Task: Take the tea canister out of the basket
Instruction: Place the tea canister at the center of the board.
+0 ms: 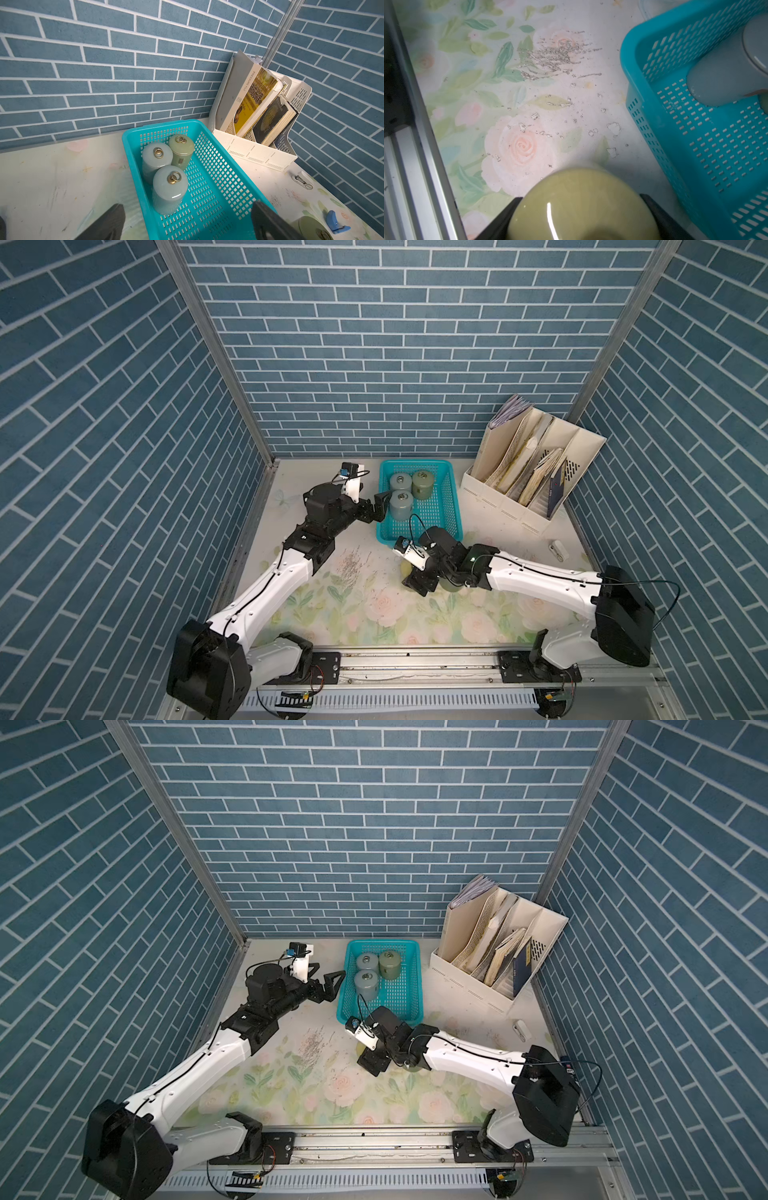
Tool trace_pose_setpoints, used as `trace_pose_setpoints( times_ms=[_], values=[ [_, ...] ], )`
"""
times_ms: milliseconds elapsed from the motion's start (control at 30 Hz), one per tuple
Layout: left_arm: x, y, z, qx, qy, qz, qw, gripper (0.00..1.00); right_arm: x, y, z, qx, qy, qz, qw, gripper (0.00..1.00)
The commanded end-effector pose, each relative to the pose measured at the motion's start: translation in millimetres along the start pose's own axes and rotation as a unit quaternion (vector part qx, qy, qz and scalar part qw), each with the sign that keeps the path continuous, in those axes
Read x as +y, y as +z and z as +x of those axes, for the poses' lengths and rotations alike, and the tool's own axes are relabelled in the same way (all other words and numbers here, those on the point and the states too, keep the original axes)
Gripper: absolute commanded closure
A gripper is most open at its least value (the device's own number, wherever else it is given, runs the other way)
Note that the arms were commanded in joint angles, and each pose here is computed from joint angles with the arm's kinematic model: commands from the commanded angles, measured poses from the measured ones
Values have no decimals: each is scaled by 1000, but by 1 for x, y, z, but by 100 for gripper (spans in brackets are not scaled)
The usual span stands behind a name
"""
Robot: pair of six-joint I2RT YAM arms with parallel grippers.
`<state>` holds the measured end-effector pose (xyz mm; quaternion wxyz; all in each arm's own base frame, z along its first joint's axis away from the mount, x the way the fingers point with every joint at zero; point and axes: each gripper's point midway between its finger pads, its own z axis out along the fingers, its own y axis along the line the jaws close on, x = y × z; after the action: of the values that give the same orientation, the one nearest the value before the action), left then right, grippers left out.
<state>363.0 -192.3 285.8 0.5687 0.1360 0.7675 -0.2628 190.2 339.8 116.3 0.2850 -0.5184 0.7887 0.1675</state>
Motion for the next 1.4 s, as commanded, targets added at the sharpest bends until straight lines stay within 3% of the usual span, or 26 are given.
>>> trace_pose_setpoints(
  times_ms=[0, 333, 433, 767, 867, 1267, 1367],
  values=[
    [1, -4, -2, -4, -2, -3, 1000, 0, -15, 3, -21, -52, 25, 45, 997, 100],
    [1, -2, 0, -1, 0, 0, 1000, 0, -16, 25, -6, -33, 40, 46, 998, 100],
    [1, -2, 0, -1, 0, 0, 1000, 0, -15, 26, -5, -33, 41, 46, 998, 94],
    [-2, -1, -1, -2, 2, 10, 1000, 0, -16, 33, 0, -24, 49, 44, 998, 43],
    [-2, -1, -1, 0, 6, 9, 1000, 0, -16, 32, -4, -32, 56, 44, 997, 38],
    [-2, -2, -2, -1, 10, 7, 1000, 0, -17, 26, -8, -41, 59, 47, 996, 2],
    [-2, -2, -2, 0, 10, 8, 1000, 0, -18, 22, -12, -46, 58, 49, 996, 0]
  ],
)
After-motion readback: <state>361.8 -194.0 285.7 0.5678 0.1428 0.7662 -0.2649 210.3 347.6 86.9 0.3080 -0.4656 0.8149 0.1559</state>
